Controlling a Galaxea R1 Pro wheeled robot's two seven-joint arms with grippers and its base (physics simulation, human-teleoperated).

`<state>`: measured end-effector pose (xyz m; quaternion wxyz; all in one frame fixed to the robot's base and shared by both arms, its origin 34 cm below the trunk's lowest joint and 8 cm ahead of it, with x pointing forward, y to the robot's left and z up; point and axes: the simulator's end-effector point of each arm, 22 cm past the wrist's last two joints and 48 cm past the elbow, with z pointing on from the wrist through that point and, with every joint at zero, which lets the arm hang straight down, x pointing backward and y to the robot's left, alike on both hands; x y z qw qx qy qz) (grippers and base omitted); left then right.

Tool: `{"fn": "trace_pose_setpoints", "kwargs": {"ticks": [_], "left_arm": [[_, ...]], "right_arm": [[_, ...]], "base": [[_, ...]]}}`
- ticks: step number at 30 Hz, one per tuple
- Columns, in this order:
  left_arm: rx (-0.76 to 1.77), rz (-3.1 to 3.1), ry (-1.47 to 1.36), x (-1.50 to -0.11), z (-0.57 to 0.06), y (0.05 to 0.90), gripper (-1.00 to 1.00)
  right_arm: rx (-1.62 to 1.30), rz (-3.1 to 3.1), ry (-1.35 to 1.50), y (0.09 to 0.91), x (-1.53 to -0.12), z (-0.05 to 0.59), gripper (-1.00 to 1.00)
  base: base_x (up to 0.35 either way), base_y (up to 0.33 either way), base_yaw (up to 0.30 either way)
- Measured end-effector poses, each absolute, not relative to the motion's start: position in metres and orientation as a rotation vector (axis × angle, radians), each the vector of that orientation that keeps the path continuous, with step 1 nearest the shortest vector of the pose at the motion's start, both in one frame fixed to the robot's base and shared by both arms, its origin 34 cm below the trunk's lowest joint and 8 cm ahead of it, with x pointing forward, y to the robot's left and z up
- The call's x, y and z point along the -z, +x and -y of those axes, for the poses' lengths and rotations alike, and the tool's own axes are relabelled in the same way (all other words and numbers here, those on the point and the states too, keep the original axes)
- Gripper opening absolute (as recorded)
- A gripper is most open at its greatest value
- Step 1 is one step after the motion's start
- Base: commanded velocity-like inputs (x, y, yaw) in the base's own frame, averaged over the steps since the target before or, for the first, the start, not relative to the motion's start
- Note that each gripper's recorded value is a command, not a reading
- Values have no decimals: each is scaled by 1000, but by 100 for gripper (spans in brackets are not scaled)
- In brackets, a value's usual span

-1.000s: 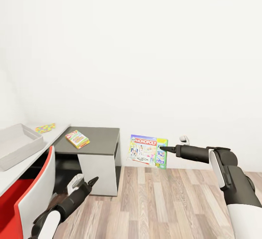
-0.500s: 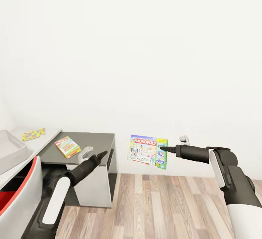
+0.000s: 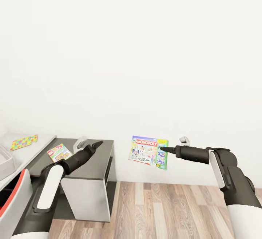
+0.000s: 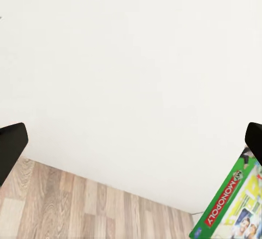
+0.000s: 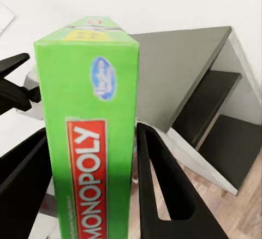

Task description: Put all the toys in the child's room - the three board games (two on the bed and one on the table), the two jigsaw puzzles on the table, and the tennis ball on the table - inside the toy box on the table in the child's room.

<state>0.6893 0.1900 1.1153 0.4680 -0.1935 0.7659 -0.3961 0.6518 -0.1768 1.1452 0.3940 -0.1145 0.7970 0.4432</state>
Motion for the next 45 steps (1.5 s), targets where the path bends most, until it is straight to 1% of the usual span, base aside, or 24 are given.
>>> {"fn": "trace_pose_setpoints", "kwargs": {"ticks": [7, 14, 20, 30, 35, 45], "left_arm": [[973, -1877, -475, -1116, -191, 689, 100], [960, -1855, -490, -1123, -207, 687, 100], [953, -1829, -530, -1130, -239, 674, 100], [954, -1815, -535, -1136, -247, 671, 100], [988, -1787, -531, -1148, -248, 668, 100], [1074, -1740, -599, -1157, -281, 659, 100]], "right_arm": [[-1113, -2026, -287, 653, -1144, 178, -100], [-1115, -2044, -330, 650, -1141, 165, -100], [-1124, -2066, -356, 649, -1135, 156, -100], [-1136, -2071, -365, 648, -1133, 153, -100], [-1159, -2104, -335, 658, -1125, 154, -100], [-1258, -2232, -202, 695, -1101, 158, -100]], "base": [[338, 160, 55], [165, 35, 262], [36, 8, 286], [5, 1, 277], [1, 0, 293], [0, 0, 297]]}}
